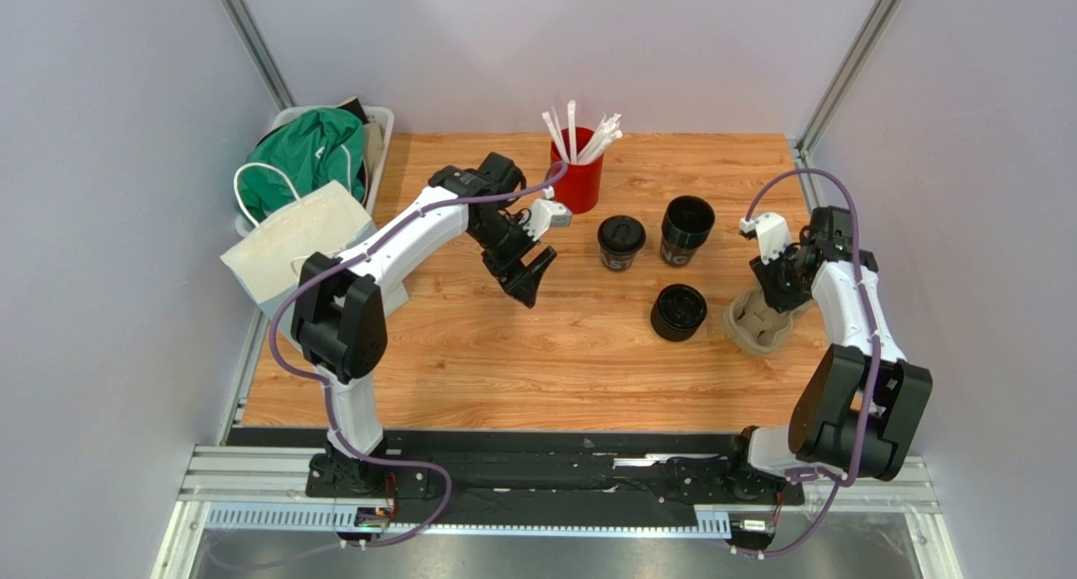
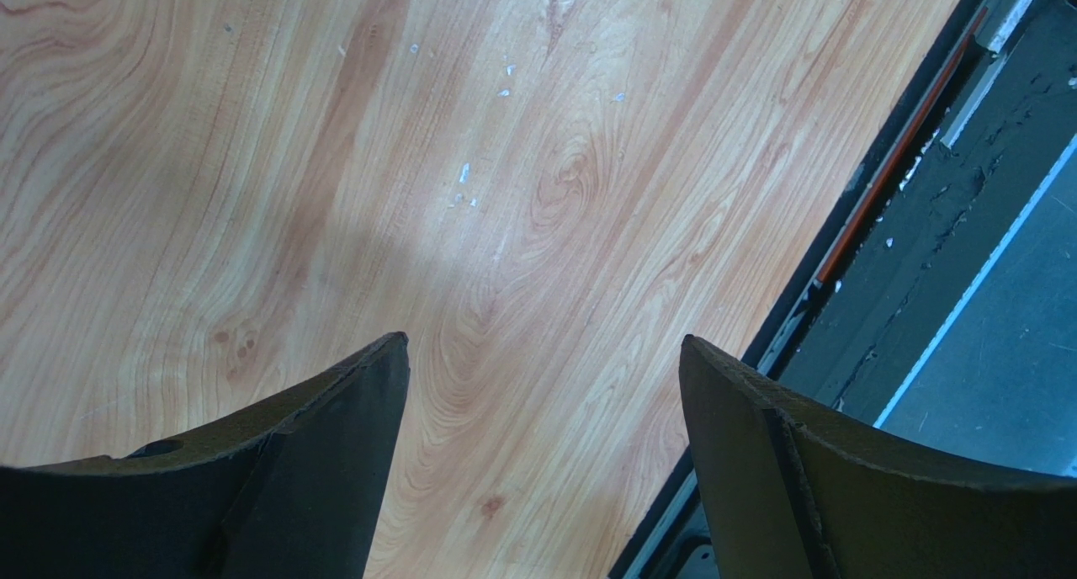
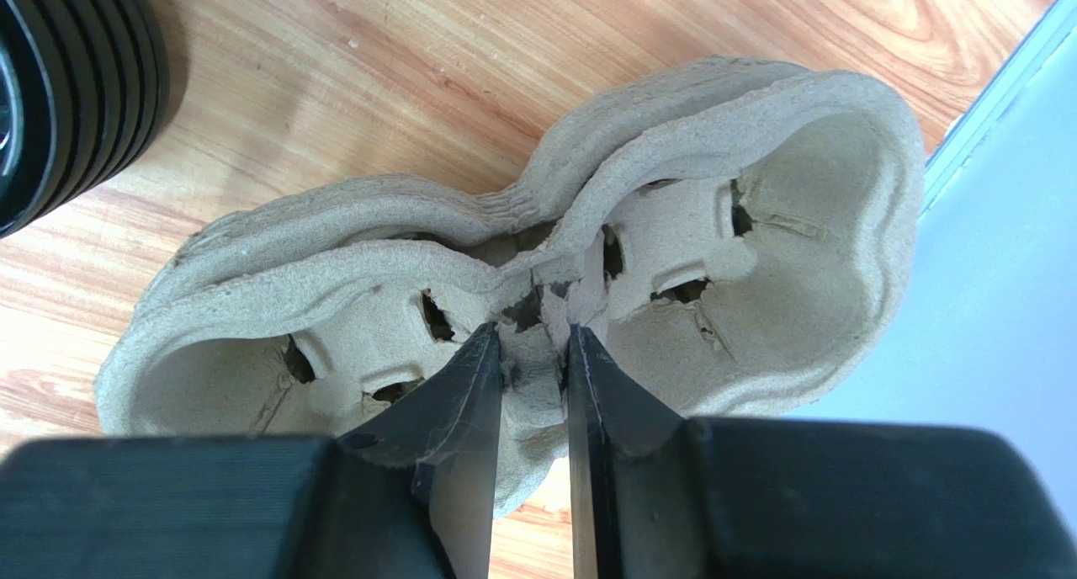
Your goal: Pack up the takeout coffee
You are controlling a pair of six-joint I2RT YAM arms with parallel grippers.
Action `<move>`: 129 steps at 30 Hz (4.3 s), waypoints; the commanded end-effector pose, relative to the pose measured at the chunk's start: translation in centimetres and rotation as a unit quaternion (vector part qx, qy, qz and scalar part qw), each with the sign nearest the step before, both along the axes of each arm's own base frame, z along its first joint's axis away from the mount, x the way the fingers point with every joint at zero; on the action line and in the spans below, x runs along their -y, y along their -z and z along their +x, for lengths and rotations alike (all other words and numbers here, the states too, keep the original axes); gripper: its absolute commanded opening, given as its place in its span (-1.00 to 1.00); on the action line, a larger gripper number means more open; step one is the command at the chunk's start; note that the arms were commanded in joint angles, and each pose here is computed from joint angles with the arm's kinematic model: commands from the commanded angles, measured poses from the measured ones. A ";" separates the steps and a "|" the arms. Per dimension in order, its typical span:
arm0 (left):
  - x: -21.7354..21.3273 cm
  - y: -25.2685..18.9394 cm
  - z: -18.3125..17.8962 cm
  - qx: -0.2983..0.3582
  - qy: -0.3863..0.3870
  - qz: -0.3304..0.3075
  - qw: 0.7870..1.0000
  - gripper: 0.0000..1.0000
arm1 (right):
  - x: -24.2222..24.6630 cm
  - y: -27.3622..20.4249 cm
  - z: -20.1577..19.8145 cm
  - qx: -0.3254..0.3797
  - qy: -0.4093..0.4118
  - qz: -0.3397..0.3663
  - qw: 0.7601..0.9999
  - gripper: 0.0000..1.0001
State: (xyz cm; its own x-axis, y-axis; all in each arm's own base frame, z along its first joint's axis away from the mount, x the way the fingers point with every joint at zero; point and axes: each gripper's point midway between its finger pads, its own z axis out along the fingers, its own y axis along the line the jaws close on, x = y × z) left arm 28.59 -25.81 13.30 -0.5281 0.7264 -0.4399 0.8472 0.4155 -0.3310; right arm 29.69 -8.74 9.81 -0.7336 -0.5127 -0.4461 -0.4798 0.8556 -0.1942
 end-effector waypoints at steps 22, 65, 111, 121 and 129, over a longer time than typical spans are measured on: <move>0.4 -0.4 0.2 0.008 0.005 -0.008 1.000 0.73 | 1.0 -1.9 0.8 0.049 0.008 -0.003 0.999 0.05; 0.4 -0.1 0.3 0.006 0.003 -0.001 1.000 0.73 | -0.5 -4.7 -0.8 0.070 -0.017 0.048 0.996 -0.56; 0.3 0.6 0.5 0.002 0.003 0.005 1.000 0.73 | -2.8 -2.7 -4.3 0.047 -0.073 0.055 0.995 0.13; 0.3 0.7 0.4 0.000 0.003 0.006 1.000 0.73 | -3.3 -1.3 -4.0 0.006 -0.104 0.086 0.991 0.20; 0.4 0.8 0.5 -0.001 0.002 0.006 1.000 0.73 | -3.5 -0.3 -4.4 -0.005 -0.116 0.090 0.989 0.23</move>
